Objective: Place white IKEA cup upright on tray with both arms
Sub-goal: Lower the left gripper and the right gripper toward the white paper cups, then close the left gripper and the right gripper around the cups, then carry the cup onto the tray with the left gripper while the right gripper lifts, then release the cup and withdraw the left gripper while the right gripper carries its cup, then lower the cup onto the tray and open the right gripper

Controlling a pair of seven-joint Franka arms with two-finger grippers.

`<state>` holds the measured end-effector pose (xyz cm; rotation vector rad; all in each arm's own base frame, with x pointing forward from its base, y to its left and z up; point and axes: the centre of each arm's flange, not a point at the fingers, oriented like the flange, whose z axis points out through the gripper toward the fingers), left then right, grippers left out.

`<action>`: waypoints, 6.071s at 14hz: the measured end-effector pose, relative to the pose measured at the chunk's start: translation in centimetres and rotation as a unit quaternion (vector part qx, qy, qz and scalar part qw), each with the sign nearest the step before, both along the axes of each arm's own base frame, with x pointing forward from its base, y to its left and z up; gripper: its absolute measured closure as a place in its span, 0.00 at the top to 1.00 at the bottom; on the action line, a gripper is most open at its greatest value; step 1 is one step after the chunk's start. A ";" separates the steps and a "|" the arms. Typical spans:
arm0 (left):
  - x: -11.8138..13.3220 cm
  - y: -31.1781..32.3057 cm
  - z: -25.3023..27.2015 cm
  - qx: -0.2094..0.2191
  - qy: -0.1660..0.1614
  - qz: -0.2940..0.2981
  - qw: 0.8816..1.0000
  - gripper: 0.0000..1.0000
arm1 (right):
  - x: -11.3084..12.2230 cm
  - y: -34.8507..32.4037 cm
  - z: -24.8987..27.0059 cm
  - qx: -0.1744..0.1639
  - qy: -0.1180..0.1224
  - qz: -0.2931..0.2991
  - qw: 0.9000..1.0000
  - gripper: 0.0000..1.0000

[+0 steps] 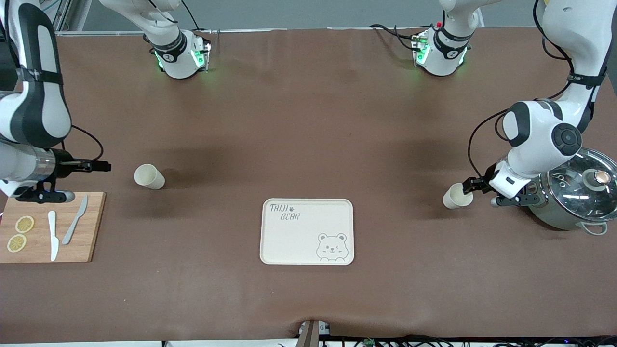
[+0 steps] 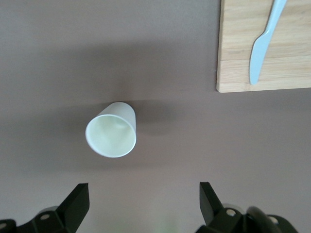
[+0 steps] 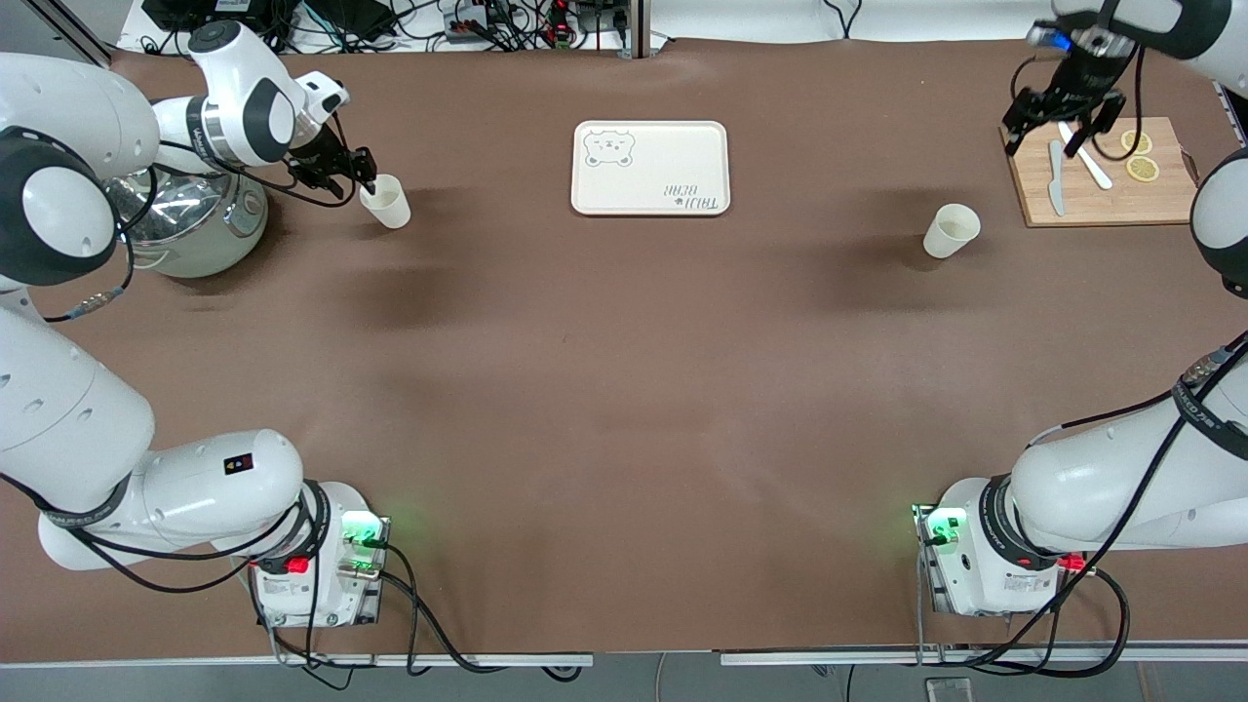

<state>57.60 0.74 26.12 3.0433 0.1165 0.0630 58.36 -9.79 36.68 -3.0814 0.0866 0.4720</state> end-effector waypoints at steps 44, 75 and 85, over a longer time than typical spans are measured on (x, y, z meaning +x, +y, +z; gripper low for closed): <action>6.7 -38.6 -0.8 -0.023 0.045 0.198 0.979 0.03 | 0.0 23.9 -4.1 0.005 -0.044 -0.175 0.984 0.04; 5.6 -0.8 34.3 0.036 0.015 0.114 0.993 1.00 | 5.3 47.1 -14.0 0.011 -0.069 -0.338 0.938 0.28; 0.7 1.5 35.9 0.046 0.051 0.082 0.994 1.00 | 7.0 45.8 -2.8 -0.016 -0.038 -0.318 0.947 1.00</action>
